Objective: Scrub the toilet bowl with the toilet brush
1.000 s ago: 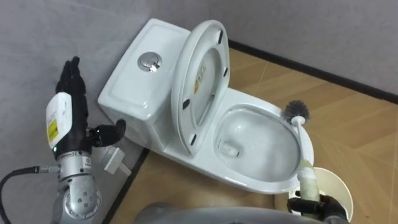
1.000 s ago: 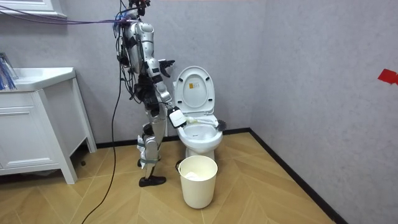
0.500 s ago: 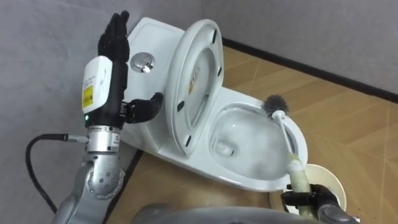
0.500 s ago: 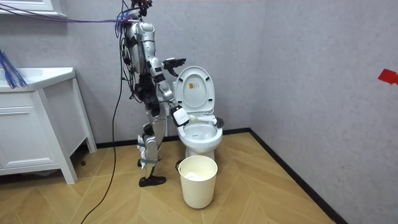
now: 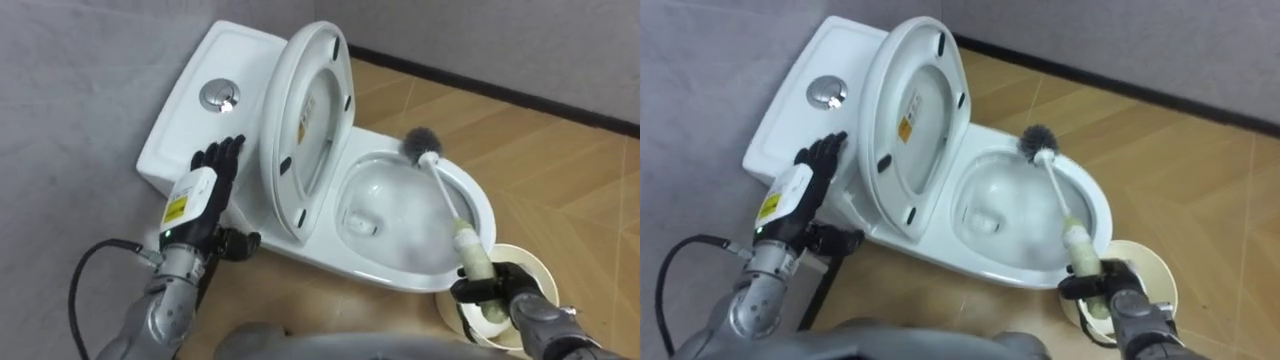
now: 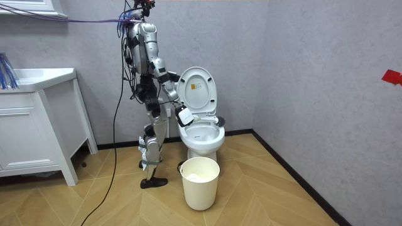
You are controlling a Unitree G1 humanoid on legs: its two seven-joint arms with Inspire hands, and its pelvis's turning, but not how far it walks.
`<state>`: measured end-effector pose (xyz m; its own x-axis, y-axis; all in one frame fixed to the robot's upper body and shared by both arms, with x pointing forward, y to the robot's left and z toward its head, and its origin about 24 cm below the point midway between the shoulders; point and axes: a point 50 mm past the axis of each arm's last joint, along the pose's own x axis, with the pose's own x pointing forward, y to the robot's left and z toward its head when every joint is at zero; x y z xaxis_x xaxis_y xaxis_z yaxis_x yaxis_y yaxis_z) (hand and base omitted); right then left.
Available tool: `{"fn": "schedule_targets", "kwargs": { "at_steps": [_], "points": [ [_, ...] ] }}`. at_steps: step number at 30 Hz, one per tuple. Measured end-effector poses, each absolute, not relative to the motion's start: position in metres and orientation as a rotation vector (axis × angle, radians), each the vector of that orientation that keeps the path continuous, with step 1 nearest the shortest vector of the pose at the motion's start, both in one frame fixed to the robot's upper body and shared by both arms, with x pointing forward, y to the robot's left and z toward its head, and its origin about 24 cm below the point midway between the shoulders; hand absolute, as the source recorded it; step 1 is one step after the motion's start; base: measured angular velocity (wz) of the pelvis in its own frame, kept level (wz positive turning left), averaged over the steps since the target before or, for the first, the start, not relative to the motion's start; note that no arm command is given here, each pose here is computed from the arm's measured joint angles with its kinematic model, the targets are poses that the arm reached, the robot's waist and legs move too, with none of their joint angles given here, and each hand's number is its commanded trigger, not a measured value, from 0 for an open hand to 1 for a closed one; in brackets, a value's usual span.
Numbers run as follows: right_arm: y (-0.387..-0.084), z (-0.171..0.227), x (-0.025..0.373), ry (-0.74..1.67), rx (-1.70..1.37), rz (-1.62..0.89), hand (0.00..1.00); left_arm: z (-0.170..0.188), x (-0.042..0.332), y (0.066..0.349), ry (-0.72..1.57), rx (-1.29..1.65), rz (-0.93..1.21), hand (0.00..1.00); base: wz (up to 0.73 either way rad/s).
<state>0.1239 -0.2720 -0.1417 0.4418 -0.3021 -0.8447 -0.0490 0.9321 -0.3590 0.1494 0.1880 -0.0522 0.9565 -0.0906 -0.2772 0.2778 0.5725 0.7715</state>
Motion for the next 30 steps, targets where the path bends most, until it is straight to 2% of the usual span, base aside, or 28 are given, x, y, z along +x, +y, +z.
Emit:
{"fn": "schedule_targets", "kwargs": {
  "at_steps": [6,15,24,28,30],
  "points": [
    [-0.281,-0.135,0.132,1.073,-0.417,-0.159,1.0,-0.057,0.147,0.193,0.202,1.05,-0.251,0.0,-0.01],
    [-0.288,-0.134,0.123,1.082,-0.558,-0.121,1.0,-0.064,0.151,0.199,0.176,1.169,-0.244,0.0,0.0],
    [-0.286,-0.125,0.142,1.003,-0.988,0.119,1.0,-0.055,0.171,0.211,0.128,1.252,-0.234,0.0,-0.04],
    [-0.275,-0.13,0.123,0.968,-1.218,0.324,1.0,-0.051,0.179,0.21,0.083,1.313,-0.218,0.0,0.0],
    [-0.273,-0.13,0.115,0.965,-1.238,0.339,1.0,-0.052,0.179,0.212,0.086,1.324,-0.214,0.0,0.0]
  ]
}}
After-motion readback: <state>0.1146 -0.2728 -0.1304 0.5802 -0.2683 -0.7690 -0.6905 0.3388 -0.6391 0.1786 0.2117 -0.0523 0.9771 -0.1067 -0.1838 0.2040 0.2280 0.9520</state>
